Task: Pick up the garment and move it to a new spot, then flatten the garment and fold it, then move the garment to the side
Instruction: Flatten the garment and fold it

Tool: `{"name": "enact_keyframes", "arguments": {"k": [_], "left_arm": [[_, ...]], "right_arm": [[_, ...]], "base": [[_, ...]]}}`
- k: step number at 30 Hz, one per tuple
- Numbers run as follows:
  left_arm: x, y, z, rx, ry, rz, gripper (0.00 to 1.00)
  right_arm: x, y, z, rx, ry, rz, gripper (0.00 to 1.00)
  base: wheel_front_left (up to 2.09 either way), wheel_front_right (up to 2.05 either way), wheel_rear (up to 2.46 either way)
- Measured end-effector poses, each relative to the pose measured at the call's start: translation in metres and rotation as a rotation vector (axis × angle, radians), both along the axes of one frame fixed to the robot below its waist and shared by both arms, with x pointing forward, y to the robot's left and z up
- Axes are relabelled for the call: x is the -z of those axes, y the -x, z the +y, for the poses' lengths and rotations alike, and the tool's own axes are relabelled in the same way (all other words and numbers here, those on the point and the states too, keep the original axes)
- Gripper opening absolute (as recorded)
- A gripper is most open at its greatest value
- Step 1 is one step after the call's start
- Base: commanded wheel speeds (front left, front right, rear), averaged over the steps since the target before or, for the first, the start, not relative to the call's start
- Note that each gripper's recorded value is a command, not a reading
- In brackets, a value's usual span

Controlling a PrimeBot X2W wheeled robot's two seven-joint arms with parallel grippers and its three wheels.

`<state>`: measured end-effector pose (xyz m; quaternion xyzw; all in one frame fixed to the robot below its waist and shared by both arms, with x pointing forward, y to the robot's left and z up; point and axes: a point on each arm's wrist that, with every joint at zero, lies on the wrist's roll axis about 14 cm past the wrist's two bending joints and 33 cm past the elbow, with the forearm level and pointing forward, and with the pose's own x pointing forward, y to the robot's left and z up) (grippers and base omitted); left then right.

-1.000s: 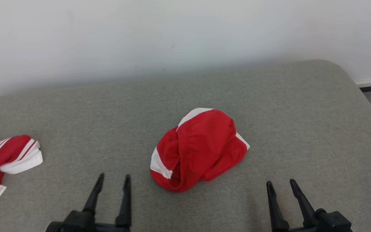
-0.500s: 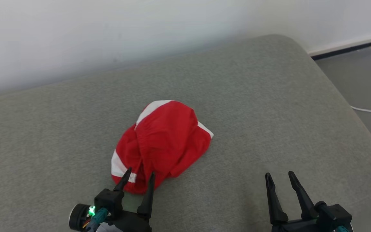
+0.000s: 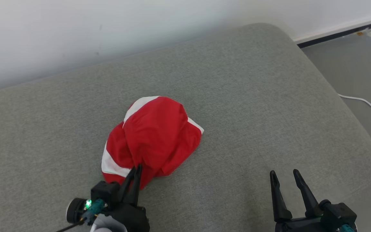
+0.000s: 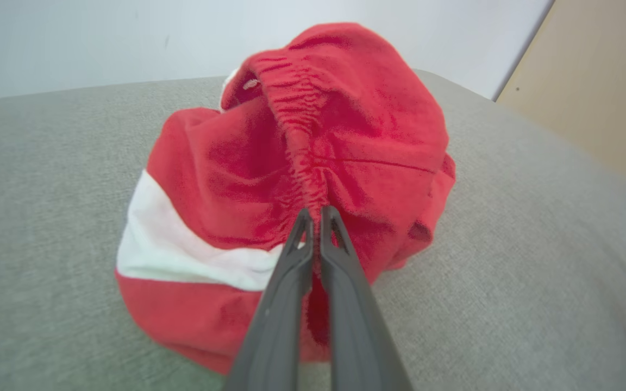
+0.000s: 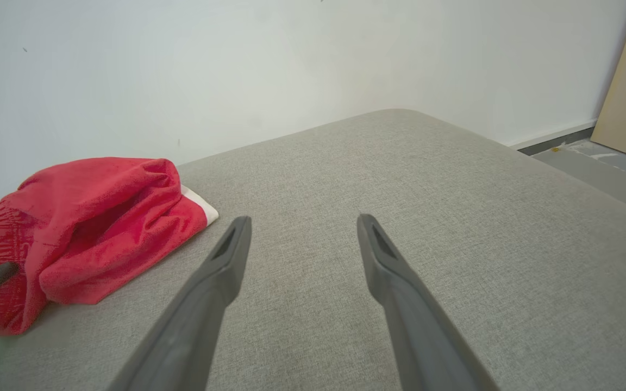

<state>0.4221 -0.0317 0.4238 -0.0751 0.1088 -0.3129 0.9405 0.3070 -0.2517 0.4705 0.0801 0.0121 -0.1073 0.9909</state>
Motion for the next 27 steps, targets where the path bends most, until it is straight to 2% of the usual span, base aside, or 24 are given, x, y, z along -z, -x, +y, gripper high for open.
{"name": "enact_keyframes", "arguments": {"k": [8, 14, 19, 23, 24, 25, 27], "left_arm": [[-0.071, -0.015, 0.022, -0.092, 0.134, -0.176, 0.00], [-0.058, 0.028, 0.044, -0.061, 0.035, -0.199, 0.00], [-0.014, 0.074, 0.070, -0.042, -0.079, -0.099, 0.00], [0.013, 0.091, 0.091, -0.098, -0.107, -0.003, 0.00], [0.020, 0.096, 0.095, -0.111, -0.111, 0.028, 0.06], [0.022, 0.098, 0.097, -0.121, -0.111, 0.038, 1.00], [0.014, 0.093, 0.100, -0.177, -0.052, 0.039, 1.00]], "right_arm": [[0.002, -0.009, 0.015, -0.056, -0.006, 0.000, 1.00], [0.003, -0.021, 0.036, -0.129, -0.016, -0.006, 1.00], [0.002, -0.033, 0.054, -0.189, -0.023, -0.013, 1.00], [0.003, -0.039, 0.064, -0.225, -0.027, -0.012, 1.00], [0.004, -0.040, 0.067, -0.233, -0.028, -0.011, 1.00], [0.004, -0.041, 0.069, -0.239, -0.029, -0.009, 1.00], [0.004, -0.042, 0.072, -0.249, -0.029, -0.010, 1.00]], "base": [[0.00, 0.00, 0.00], [0.00, 0.00, 0.00], [0.00, 0.00, 0.00], [0.00, 0.00, 0.00], [0.00, 0.00, 0.00], [0.00, 0.00, 0.00], [0.00, 0.00, 0.00]]}}
